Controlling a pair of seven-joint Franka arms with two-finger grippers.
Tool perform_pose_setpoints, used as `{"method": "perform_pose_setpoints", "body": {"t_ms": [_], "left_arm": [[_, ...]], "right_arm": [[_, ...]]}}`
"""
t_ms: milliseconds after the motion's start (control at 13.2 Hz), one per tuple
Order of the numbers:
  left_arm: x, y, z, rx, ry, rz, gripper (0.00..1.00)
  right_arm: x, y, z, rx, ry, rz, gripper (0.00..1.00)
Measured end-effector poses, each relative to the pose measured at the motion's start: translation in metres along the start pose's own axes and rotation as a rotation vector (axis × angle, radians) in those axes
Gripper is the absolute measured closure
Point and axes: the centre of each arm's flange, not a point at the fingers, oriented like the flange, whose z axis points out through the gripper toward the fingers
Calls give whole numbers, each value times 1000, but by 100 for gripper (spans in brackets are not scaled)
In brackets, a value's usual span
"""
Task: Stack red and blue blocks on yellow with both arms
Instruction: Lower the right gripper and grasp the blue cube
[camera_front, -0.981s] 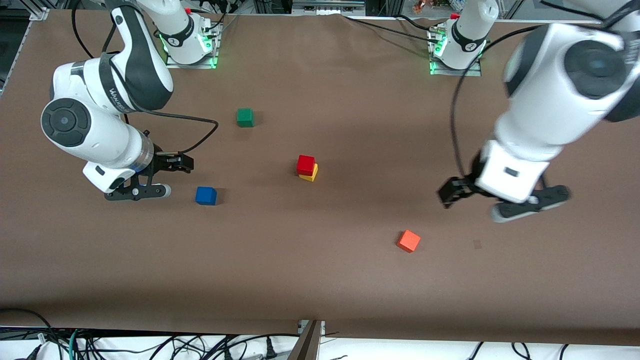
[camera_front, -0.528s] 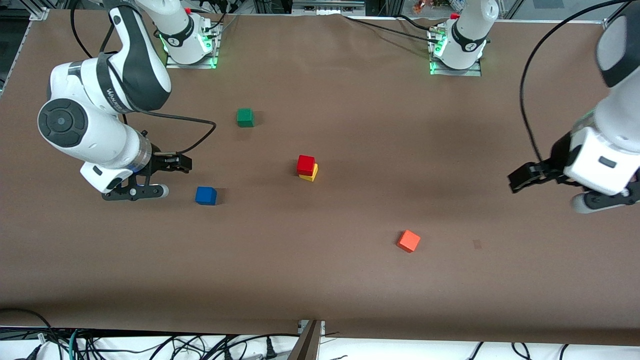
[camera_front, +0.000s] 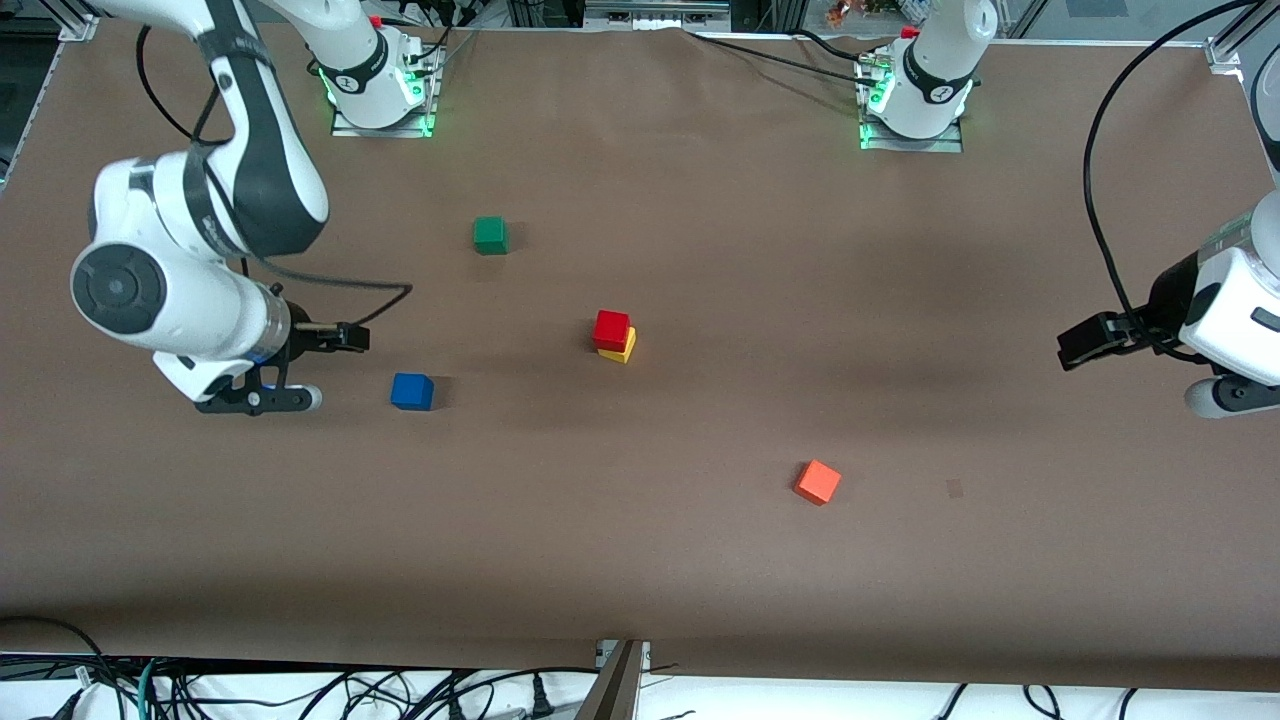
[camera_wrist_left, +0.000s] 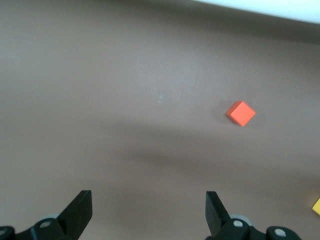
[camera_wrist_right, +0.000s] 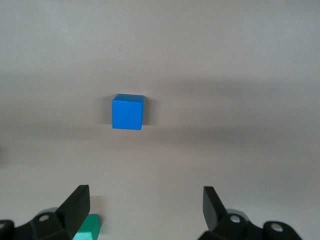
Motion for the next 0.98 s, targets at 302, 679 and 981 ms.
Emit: {"method": "perform_pose_setpoints", "body": {"t_ms": [302,679,981], "left_arm": [[-9,-8,-5,11,-25,102,0],[-34,-26,-10,-6,-63,97,0],[-50,-44,4,-7,-44,98,0]], "right_arm": [[32,-5,85,37,-50,60,0],[41,-19,110,63,-50,107,0],[48,-37,121,68,4,116,0]]}}
